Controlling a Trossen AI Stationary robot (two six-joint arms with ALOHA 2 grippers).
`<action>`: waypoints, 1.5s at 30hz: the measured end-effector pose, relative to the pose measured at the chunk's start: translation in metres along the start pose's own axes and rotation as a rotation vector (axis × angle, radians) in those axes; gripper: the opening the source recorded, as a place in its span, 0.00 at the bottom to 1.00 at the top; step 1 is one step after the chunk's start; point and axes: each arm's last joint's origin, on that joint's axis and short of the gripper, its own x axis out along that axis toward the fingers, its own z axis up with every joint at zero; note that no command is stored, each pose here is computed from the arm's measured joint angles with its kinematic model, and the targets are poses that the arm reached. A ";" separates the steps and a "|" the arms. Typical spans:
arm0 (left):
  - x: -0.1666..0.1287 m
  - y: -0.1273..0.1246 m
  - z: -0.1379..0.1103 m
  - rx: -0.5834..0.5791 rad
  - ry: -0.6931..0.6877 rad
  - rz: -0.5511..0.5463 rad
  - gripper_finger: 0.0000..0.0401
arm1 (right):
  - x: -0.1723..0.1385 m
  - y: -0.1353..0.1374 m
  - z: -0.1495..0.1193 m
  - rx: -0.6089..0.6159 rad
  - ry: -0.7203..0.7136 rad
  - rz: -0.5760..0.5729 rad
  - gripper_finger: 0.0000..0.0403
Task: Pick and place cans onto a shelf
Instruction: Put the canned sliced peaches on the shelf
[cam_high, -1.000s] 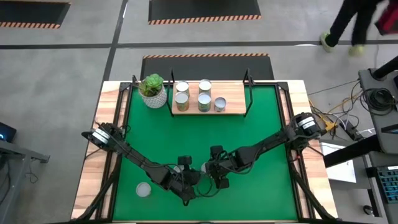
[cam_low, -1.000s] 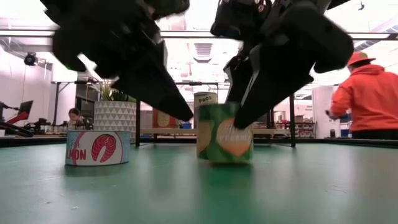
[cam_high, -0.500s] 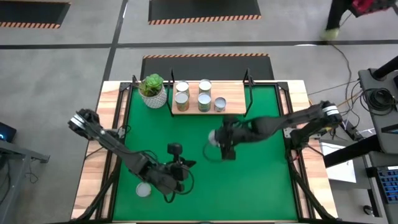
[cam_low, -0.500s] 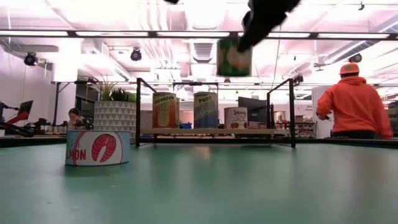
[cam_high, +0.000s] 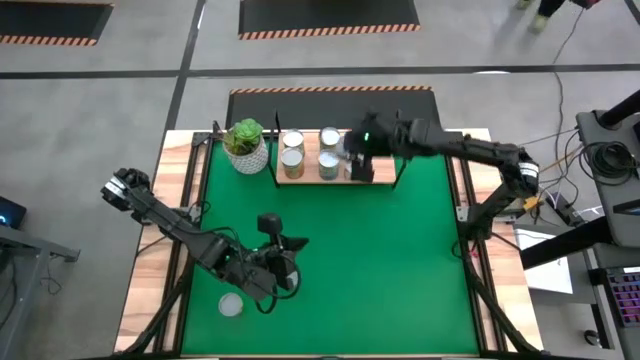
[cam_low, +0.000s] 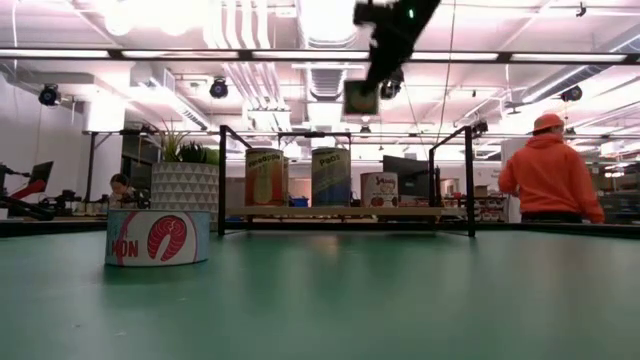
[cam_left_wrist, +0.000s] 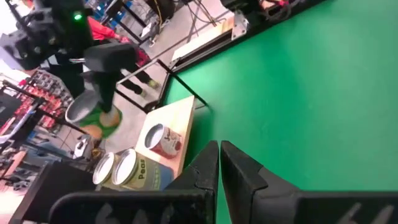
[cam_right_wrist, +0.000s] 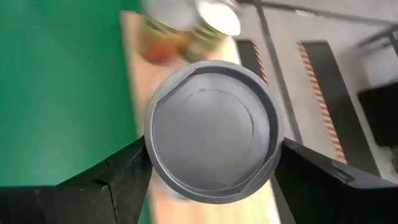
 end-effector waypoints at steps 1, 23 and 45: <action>0.000 0.000 -0.001 0.007 0.006 0.001 0.00 | 0.003 -0.012 -0.005 0.012 0.011 -0.005 0.71; 0.012 0.011 -0.004 0.042 0.048 0.094 0.00 | 0.076 -0.094 -0.101 0.194 -0.080 0.062 0.71; 0.012 0.011 -0.004 0.038 0.048 0.093 0.00 | 0.133 -0.085 -0.119 0.207 0.006 0.114 0.72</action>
